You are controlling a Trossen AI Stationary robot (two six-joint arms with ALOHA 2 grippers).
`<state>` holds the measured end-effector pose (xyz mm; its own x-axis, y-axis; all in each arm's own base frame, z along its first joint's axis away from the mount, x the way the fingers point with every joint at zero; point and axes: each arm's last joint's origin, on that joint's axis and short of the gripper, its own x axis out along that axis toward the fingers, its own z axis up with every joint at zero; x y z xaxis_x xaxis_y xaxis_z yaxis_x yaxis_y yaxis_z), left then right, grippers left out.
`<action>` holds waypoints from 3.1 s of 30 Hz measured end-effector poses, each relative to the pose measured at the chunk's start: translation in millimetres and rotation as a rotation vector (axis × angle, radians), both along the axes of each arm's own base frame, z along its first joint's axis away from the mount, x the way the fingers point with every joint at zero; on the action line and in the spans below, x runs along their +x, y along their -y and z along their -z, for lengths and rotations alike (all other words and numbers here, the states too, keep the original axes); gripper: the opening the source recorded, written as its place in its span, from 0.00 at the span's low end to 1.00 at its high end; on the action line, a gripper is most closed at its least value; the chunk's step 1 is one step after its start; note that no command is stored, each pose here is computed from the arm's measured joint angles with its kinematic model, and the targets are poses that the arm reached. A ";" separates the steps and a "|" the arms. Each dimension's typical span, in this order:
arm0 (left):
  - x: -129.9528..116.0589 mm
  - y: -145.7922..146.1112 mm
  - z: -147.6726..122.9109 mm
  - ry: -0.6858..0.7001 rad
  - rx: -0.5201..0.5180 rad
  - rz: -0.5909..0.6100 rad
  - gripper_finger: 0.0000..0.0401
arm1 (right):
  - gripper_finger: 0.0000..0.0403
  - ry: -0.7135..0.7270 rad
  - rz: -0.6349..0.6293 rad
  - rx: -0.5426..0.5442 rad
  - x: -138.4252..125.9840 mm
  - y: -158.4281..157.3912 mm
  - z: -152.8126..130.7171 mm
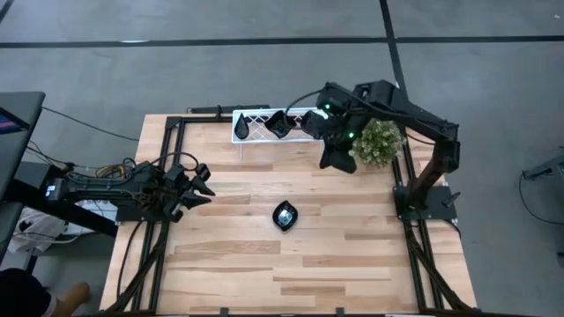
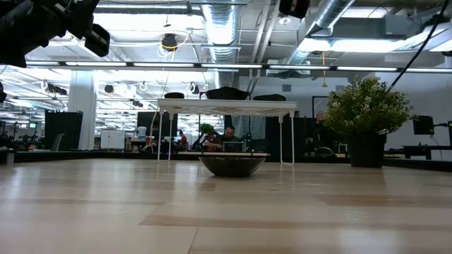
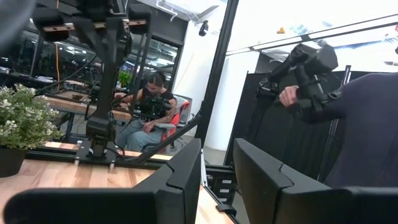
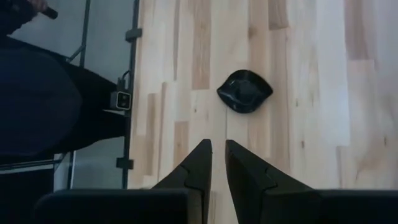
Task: Pick & Place Mini shaped plates
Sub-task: Stack the black leaf-shaped plate on top of the black leaf-shaped plates on the shelf
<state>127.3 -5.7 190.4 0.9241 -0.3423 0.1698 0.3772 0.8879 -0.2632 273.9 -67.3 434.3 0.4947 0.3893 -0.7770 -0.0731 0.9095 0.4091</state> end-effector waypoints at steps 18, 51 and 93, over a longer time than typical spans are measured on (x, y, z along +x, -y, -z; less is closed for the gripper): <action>0.0 0.1 0.0 -0.005 -0.012 0.006 0.24 | 0.10 -0.207 -0.070 0.020 34.0 -59.2 78.7; -0.3 0.9 0.0 -0.005 -0.009 0.031 0.24 | 0.10 -0.193 0.280 -0.035 57.4 -94.8 190.4; -0.4 0.8 -0.1 -0.004 -0.009 0.029 0.24 | 0.36 -0.212 0.402 0.085 85.1 -58.7 270.5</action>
<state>126.9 -6.5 190.5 0.9145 -0.3676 0.1691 0.4018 0.8742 -0.2725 359.0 -8.6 163.8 0.4535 0.2652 -0.8509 0.3721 0.8112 0.4511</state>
